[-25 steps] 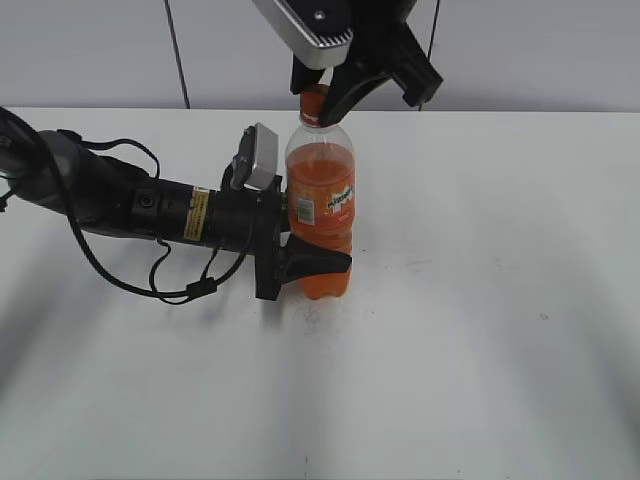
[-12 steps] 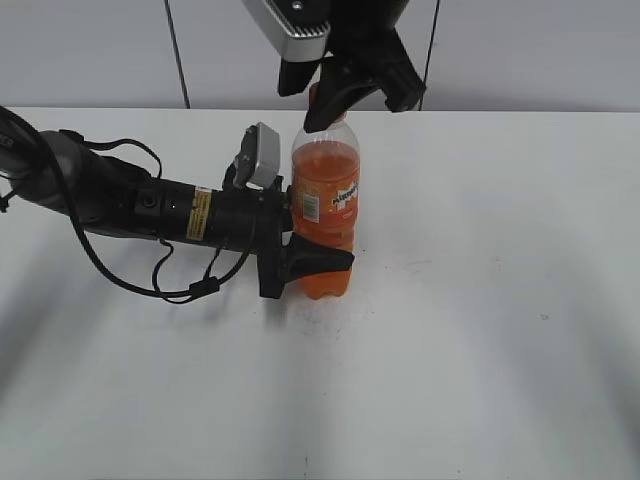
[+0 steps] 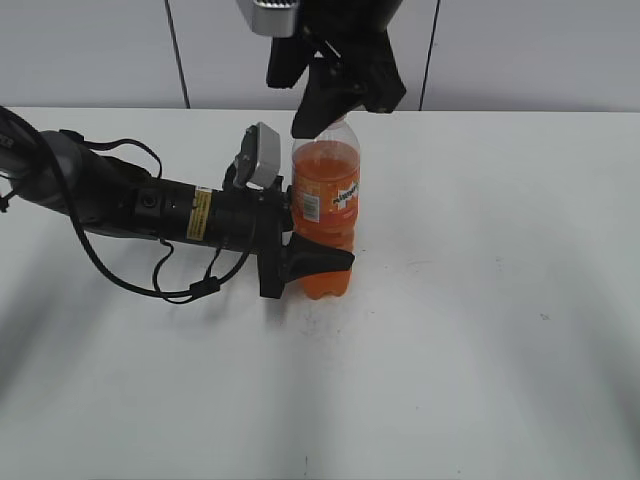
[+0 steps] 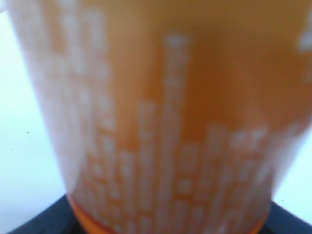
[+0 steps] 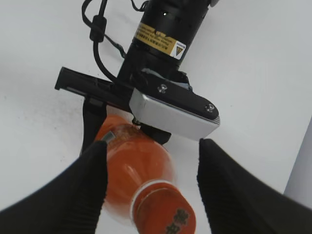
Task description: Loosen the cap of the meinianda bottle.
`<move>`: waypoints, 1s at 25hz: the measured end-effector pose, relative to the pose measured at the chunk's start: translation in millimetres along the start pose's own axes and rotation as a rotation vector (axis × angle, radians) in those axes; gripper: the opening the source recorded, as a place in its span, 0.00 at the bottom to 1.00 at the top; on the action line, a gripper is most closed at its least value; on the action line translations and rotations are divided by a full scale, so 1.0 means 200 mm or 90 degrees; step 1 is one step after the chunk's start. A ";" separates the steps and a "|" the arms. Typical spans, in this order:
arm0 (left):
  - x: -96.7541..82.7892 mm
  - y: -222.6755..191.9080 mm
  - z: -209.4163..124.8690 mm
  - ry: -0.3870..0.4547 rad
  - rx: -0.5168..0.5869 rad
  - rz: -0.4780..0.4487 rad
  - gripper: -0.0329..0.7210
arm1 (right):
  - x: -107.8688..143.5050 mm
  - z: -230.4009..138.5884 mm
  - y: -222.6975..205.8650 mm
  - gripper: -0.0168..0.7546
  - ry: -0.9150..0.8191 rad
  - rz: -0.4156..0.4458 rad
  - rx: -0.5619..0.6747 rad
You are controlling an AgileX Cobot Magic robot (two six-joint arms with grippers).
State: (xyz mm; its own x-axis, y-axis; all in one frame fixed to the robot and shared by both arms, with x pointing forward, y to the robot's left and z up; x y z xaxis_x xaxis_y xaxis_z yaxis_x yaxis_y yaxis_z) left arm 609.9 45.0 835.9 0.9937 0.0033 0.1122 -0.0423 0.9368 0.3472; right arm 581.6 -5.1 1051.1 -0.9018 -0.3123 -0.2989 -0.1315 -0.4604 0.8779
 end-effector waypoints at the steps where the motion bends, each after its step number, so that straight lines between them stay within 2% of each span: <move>1: 0.00 0.00 0.00 0.000 0.000 0.000 0.57 | 0.00 0.01 0.01 0.60 -0.020 -0.002 -0.009; 5: 0.00 0.00 0.00 0.000 0.000 0.000 0.57 | 0.01 0.08 0.11 0.60 -0.171 -0.016 -0.048; 12: 0.00 0.00 0.00 0.000 0.000 0.000 0.57 | 0.00 0.08 0.17 0.60 -0.620 -0.026 -0.050; 15: 0.00 0.00 0.00 0.000 0.000 0.000 0.57 | -0.01 0.02 0.17 0.60 -0.814 -0.057 -0.021; 20: 0.00 0.00 0.00 0.000 0.000 0.000 0.57 | -0.03 -0.06 0.18 0.60 -1.020 -0.135 0.016; 25: 0.00 0.00 0.00 0.000 0.000 0.000 0.57 | -0.03 -0.06 0.19 0.60 -1.135 -0.133 -0.001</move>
State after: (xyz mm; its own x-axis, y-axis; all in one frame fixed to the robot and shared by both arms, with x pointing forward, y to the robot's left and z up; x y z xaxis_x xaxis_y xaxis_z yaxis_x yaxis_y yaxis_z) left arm 609.9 45.0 835.9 0.9937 0.0033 0.1122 -0.0423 0.9368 0.3472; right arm 586.6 -29.8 1081.4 -0.1830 0.9261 0.3301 -0.2905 -0.3717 0.8817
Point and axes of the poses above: a point on each arm's last joint axis where the gripper is mounted, y pointing back along that axis away from the gripper, x along the wrist's bending axis when the last joint is at zero, z = x × y, the point moved 5 cm from there along -y, pointing out along that axis toward the gripper, and after that the axes turned 8 degrees about -y, right-handed, at the moved point
